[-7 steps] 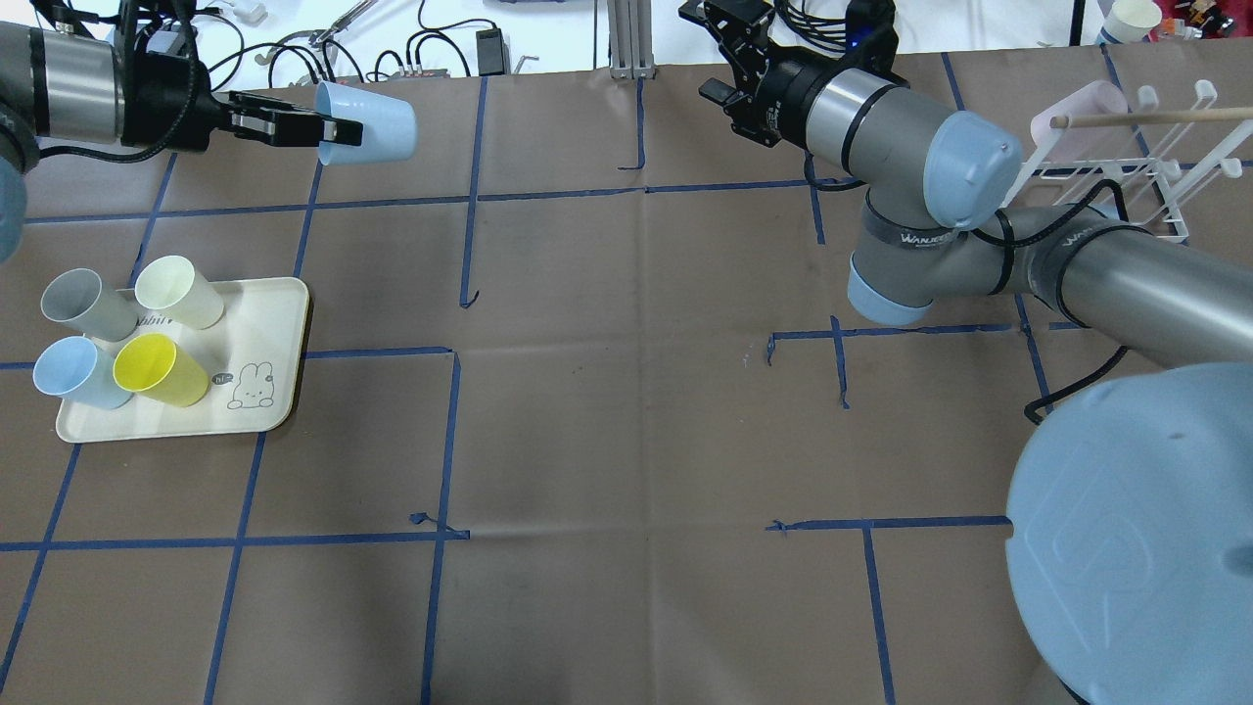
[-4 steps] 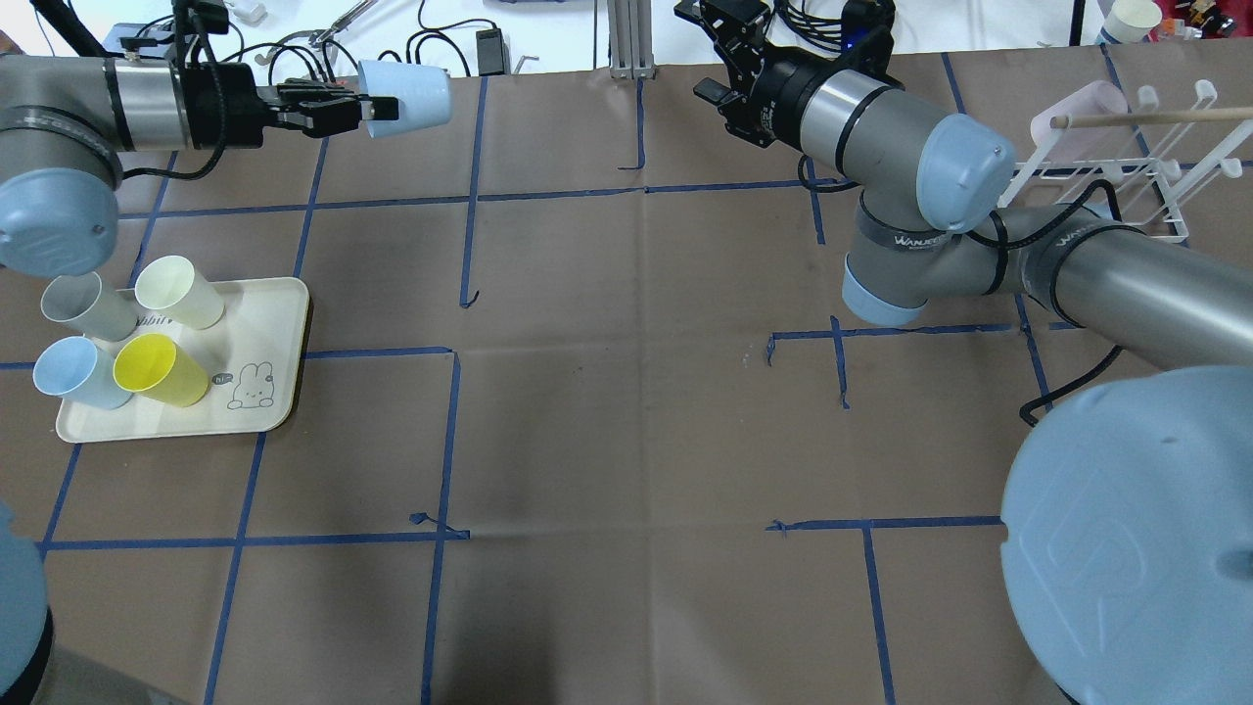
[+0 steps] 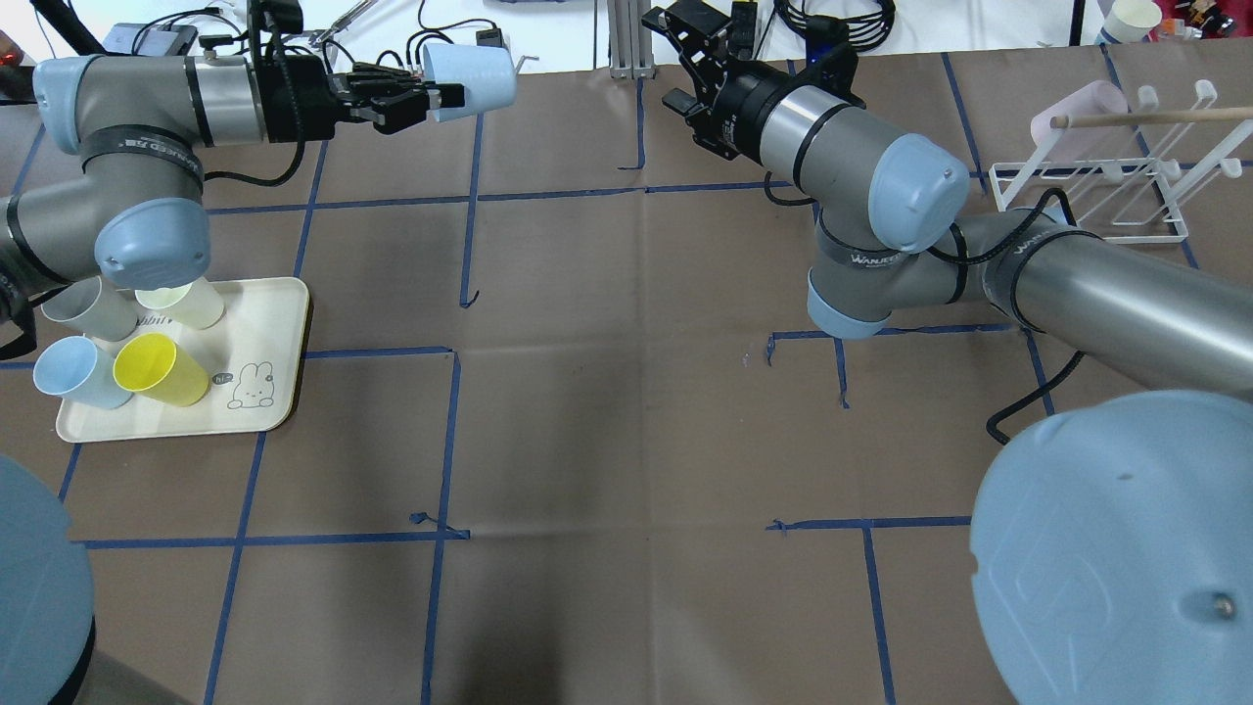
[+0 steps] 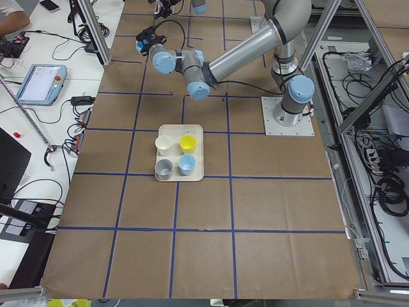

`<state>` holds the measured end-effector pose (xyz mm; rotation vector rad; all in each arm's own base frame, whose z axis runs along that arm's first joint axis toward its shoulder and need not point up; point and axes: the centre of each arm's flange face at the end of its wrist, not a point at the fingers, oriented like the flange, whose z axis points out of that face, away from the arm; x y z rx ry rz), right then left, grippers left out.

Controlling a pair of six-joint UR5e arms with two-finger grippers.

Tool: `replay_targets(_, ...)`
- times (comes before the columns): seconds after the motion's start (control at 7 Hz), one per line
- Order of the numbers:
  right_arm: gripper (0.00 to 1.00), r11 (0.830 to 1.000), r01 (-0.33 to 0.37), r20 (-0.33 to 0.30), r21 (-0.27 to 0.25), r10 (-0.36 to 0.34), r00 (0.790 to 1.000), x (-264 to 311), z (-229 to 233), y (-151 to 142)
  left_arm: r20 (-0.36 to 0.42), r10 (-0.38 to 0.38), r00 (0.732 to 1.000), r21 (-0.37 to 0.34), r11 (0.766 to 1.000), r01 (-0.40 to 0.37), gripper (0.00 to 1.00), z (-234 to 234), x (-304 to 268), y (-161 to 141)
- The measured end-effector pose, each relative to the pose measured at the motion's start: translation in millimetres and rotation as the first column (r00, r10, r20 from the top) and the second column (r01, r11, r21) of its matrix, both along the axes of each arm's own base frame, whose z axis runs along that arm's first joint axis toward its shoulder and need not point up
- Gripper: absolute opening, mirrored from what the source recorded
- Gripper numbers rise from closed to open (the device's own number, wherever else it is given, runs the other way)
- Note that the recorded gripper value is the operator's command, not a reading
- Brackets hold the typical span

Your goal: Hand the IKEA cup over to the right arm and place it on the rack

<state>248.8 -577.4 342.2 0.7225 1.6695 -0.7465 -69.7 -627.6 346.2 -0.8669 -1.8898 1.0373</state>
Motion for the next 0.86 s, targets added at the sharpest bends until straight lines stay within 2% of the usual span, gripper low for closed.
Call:
replay_targets(0.29, 0.99, 0.995, 0.087, -0.009, -0.053, -0.088, 0.996, 17.9, 2.9, 10.3, -0.015, 0.018, 1.0, -0.044, 0.999, -0.018, 0.0, -18.7, -20.8, 38.4)
replay_targets(0.57, 1.0, 0.979, 0.185, 0.004, -0.089, -0.186, 0.983, 19.4, -4.9, 12.0, -0.061, 0.008, 0.998, -0.067, 0.998, -0.012, 0.0, -17.5, -34.4, 79.6)
replay_targets(0.86, 1.0, 0.972, 0.217, 0.014, -0.088, -0.217, 0.976, 20.3, -33.5, 5.7, -0.116, -0.031, 0.993, -0.117, 0.993, 0.017, 0.0, -6.4, -48.0, 125.7)
